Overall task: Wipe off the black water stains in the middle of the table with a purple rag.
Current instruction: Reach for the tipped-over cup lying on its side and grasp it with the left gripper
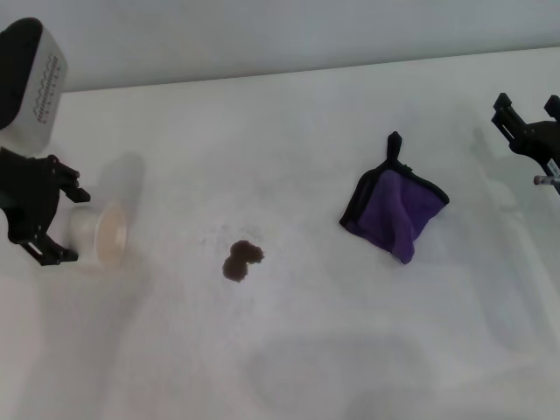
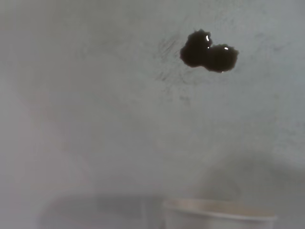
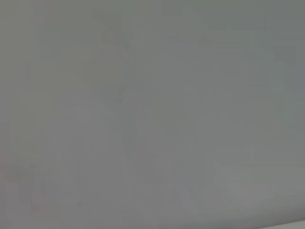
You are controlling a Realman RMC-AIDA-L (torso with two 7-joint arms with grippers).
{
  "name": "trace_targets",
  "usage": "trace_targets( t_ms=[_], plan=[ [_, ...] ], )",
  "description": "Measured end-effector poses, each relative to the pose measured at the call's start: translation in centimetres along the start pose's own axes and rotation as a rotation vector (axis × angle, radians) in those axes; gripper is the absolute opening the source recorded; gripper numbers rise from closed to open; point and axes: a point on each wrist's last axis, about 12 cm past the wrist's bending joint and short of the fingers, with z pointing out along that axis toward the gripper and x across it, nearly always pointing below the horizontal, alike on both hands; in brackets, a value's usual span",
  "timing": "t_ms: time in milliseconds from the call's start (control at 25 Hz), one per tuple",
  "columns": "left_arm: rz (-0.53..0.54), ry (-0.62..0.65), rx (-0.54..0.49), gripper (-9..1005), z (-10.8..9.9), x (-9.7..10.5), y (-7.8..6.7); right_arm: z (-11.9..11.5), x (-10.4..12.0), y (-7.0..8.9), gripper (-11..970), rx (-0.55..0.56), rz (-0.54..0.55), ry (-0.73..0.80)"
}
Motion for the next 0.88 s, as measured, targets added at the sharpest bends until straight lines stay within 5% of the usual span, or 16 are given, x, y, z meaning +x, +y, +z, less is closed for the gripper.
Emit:
trace_targets(
  t_ms=[880],
  plan=[
    [-0.073,0.047,-0.059,876,3.5,0.6,-0.2,-0.6,0.4,-0.6,845,0.023,0.003,0.018]
  ],
)
